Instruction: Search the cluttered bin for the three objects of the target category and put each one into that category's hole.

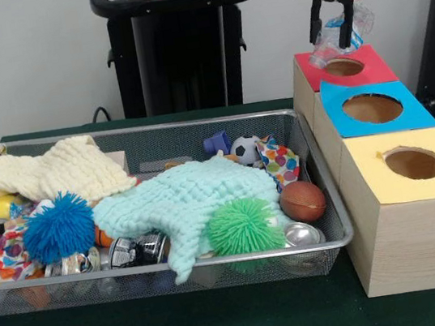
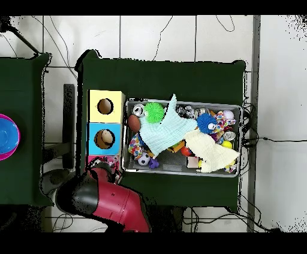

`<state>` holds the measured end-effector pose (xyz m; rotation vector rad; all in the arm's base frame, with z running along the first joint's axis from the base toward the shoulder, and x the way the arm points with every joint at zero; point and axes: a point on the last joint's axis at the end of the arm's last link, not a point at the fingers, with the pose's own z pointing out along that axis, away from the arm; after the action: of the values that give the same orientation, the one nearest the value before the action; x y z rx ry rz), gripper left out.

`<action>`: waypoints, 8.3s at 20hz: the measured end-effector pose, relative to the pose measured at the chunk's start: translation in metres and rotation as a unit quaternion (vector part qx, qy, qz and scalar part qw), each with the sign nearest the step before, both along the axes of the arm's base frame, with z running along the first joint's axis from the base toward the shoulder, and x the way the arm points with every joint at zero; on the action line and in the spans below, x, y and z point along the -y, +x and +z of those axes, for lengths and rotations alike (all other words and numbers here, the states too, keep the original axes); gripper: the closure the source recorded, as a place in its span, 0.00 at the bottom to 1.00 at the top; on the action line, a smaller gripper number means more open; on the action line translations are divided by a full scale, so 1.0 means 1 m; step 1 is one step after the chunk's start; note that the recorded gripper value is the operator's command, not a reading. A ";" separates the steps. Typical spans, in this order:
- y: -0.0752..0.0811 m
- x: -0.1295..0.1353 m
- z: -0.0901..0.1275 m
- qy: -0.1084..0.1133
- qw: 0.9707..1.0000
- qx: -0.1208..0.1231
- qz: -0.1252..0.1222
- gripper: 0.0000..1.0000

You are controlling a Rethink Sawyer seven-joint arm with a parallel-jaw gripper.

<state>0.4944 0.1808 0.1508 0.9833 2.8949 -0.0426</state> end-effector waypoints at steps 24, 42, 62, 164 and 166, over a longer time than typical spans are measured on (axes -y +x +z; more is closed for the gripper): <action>0.030 0.015 -0.045 -0.031 0.999 0.011 0.001 1.00; 0.026 -0.001 -0.044 -0.051 0.998 0.020 0.024 1.00; 0.028 -0.003 0.000 -0.024 1.000 0.012 0.014 1.00; 0.074 -0.025 -0.039 -0.034 0.997 0.062 0.039 0.00; 0.075 -0.024 -0.039 -0.032 0.997 0.062 0.038 0.00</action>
<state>0.5694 0.2051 0.1120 0.8340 2.7956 -0.0668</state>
